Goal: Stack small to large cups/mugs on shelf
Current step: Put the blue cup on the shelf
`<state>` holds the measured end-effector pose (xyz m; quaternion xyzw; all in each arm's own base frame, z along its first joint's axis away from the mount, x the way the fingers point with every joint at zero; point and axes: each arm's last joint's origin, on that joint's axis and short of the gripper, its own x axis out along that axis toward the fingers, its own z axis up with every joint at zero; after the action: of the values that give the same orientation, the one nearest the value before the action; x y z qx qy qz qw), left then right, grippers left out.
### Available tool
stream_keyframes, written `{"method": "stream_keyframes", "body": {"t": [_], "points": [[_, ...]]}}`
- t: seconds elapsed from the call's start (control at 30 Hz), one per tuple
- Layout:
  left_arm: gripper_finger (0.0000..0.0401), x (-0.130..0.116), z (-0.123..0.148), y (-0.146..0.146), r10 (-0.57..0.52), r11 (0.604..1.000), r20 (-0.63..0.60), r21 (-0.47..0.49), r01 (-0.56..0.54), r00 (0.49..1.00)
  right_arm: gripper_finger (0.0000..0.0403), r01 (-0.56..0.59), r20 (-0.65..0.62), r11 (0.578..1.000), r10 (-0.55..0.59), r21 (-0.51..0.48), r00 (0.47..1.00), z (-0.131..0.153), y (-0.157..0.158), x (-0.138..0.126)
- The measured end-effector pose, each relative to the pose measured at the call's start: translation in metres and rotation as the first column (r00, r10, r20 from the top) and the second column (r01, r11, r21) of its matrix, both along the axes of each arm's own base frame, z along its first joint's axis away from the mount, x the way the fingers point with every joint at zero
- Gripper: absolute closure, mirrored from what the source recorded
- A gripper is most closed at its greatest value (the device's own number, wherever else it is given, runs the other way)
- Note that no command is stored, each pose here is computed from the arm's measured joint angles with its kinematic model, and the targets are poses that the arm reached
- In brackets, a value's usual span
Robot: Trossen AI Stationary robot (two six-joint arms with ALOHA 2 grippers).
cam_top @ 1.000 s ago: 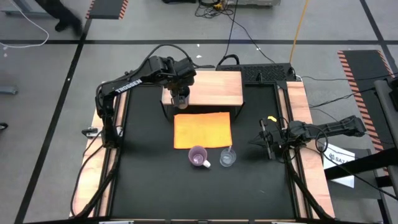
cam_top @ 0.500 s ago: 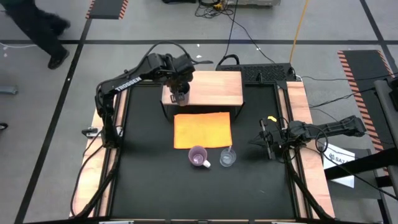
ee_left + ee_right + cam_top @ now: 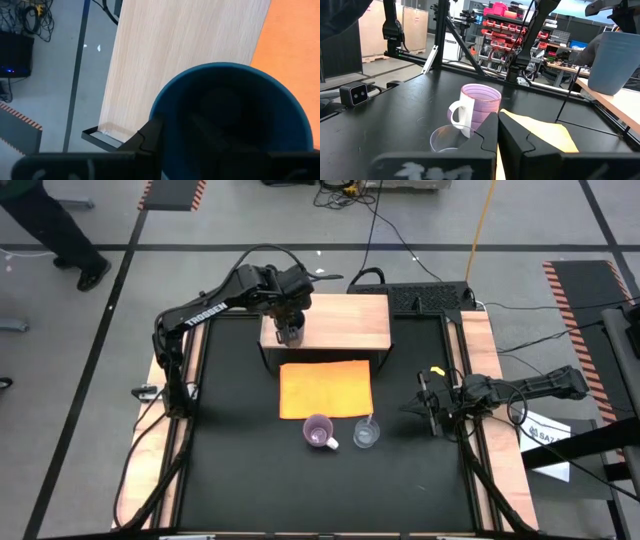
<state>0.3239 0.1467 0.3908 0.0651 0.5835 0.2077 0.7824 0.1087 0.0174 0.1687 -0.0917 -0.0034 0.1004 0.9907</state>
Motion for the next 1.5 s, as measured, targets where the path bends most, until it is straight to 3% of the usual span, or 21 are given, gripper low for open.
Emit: {"method": "stream_keyframes", "body": {"t": [1.5], "points": [[0.0315,-0.008,0.001,0.021,0.092,0.994,0.001,0.056,-0.091,0.996,0.0403,0.000,-0.003,1.000,0.000,0.015,1.000,0.000,0.000,0.000]]}}
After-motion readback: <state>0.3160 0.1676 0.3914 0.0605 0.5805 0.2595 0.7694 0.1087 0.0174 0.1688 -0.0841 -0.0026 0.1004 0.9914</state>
